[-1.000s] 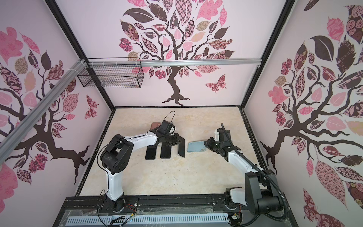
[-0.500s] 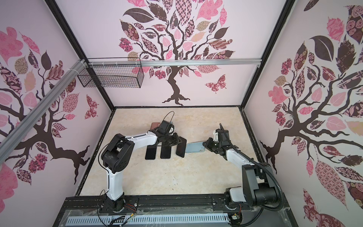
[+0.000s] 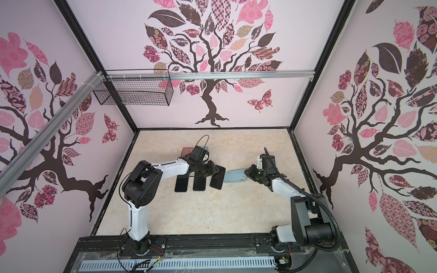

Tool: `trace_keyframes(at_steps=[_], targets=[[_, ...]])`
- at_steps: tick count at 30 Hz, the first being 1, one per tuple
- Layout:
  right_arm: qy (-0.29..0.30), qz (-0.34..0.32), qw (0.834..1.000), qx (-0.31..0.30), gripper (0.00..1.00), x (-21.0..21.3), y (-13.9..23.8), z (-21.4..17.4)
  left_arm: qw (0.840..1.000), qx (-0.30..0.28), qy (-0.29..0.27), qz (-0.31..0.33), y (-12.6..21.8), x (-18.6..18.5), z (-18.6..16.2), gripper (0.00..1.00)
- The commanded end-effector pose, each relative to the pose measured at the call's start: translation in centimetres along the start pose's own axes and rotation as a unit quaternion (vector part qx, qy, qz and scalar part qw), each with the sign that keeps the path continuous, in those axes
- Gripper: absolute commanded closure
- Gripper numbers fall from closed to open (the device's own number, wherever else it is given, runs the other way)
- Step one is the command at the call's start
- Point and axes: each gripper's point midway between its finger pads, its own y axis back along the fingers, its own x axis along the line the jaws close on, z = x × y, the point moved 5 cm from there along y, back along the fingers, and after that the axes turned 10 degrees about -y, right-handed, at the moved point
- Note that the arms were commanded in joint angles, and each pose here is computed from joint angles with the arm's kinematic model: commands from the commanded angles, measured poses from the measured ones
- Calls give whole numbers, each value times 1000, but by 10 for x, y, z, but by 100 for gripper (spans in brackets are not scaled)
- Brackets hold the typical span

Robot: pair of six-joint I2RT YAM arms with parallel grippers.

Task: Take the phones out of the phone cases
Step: 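Lower the black phone flat beside the other phones and open the left gripper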

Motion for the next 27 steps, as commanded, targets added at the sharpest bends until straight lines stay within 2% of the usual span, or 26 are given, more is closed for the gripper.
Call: trace_keyframes(at_steps=[1,27], targets=[[11,-4,1000,-25,100,6,-2,13,1000,5,5,-4,3,2,-8,58],[8,-18,999,-36,100,1,-5,16,1000,9,0,5,9,-2,-21,58]])
